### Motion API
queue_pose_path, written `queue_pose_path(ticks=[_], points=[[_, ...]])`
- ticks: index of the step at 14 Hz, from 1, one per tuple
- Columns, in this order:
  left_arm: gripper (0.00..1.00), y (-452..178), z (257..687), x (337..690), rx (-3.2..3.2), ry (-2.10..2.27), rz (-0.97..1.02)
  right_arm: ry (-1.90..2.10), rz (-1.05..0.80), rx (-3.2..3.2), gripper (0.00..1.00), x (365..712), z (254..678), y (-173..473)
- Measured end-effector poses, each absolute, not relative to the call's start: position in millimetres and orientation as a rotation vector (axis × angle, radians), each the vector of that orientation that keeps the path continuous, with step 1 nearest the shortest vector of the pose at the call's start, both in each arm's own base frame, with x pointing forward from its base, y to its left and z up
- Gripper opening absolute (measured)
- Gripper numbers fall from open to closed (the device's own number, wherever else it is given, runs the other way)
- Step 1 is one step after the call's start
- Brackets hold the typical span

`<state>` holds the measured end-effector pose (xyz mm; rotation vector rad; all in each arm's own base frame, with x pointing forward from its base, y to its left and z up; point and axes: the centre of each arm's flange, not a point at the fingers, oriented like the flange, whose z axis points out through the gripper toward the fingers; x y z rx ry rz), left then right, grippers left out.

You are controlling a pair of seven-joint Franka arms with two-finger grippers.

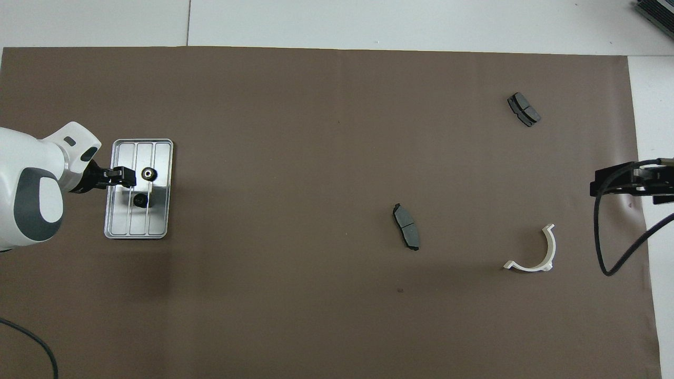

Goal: Pick bearing gear from pile to tray

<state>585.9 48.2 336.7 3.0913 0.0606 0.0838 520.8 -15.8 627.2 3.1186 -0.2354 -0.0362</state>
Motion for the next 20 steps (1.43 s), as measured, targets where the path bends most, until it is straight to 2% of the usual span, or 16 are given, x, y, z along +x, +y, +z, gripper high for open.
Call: queue_pose_path(ticks=[1,2,7,10,15,17,20], points=[[0.91,48,347,589,3.091,0.057,0.101,-0.235,-0.036,3.119,1.0,521,627,-16],[0.99,46,364,593,3.088,0.049,0.101,-0.235,-0.036,3.119,1.0,521,627,-16],[1.0,28,512,604,3.066,-0.032,0.007,-0.236,-0.037,3.121,1.0,521,627,-16],[1.0,14,570,589,3.065,-0.075,0.049,-0.239,-0.066,3.121,1.0,518,627,-16],[1.0,5,630,538,3.104,-0.126,-0.096,-0.248,-0.067,3.131,1.0,518,627,-18],[1.0,-4,654,529,3.136,-0.162,-0.11,-0.246,-0.068,3.129,1.0,519,627,-18],[1.0,-17,658,530,3.144,-0.2,-0.092,-0.22,-0.057,3.114,1.0,519,628,-17]])
